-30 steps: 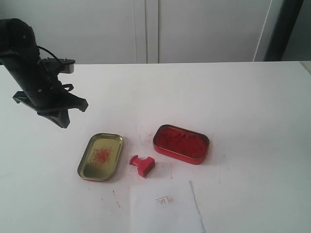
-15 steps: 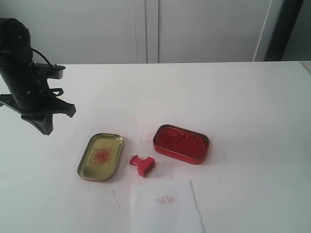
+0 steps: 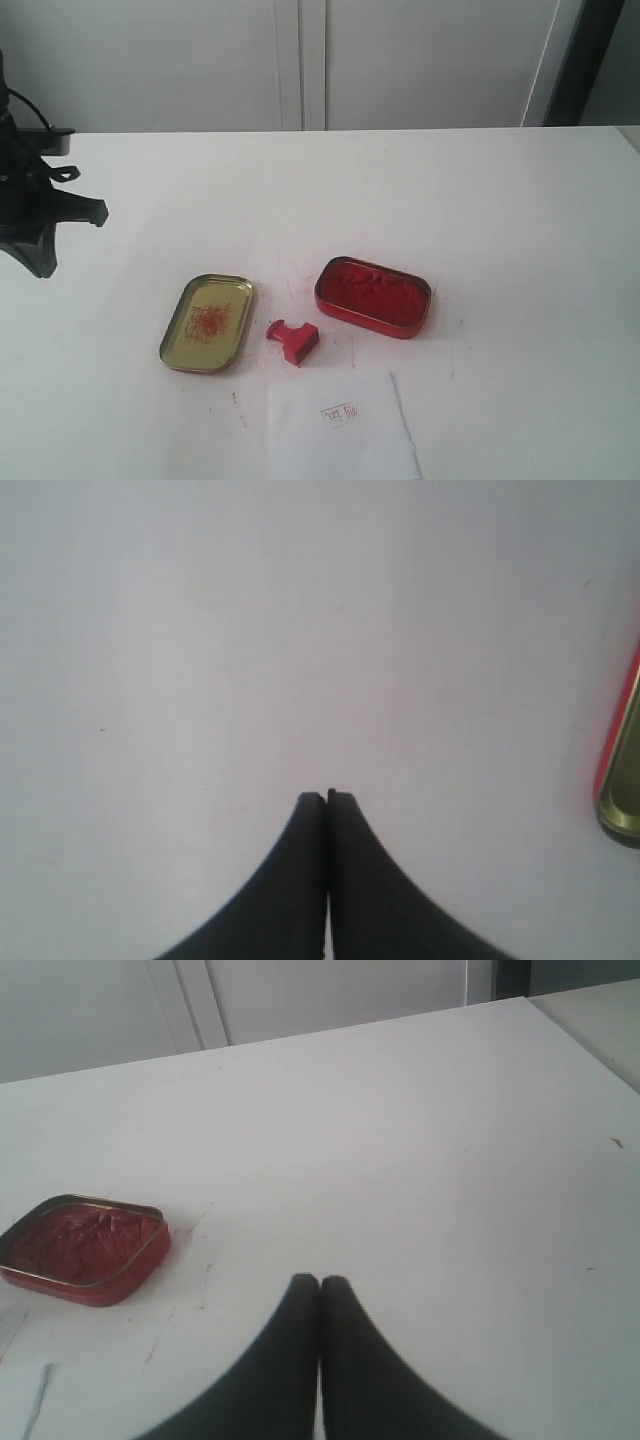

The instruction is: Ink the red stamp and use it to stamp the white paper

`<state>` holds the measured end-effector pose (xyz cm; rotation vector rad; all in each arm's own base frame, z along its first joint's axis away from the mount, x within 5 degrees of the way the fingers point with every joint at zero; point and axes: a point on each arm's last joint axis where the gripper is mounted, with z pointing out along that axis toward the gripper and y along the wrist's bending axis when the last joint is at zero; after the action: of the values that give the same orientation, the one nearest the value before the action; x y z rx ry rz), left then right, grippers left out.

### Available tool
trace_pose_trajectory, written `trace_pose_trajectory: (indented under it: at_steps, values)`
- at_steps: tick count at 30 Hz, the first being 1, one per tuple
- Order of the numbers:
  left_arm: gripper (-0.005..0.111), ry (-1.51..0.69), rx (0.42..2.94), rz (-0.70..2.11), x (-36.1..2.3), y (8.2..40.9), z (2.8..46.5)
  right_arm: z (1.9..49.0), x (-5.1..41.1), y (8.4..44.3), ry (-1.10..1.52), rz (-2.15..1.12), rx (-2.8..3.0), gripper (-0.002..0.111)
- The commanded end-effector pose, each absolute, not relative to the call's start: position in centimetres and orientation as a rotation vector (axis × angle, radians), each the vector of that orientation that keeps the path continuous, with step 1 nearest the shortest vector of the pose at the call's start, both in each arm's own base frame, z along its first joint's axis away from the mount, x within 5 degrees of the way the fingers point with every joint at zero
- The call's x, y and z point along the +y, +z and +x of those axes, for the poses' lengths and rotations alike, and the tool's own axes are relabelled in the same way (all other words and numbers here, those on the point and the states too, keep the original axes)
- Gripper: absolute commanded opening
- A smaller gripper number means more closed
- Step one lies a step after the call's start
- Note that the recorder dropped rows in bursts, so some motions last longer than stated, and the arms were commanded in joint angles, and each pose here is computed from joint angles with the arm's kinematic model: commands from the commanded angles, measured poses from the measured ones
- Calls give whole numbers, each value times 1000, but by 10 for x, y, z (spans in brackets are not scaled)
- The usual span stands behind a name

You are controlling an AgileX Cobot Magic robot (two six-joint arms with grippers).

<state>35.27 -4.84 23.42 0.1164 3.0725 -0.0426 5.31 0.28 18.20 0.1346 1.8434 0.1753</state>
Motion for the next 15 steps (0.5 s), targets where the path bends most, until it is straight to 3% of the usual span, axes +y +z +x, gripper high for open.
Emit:
trace_pose_trajectory:
  at_steps: [1, 15]
  values:
    - [0, -69, 3049, 78, -47, 250, 337, 53, 3, 182, 174, 135, 1831, 0]
    - [0, -83, 2965, 70, -37, 250, 260, 53, 3, 182, 174, 135, 1831, 0]
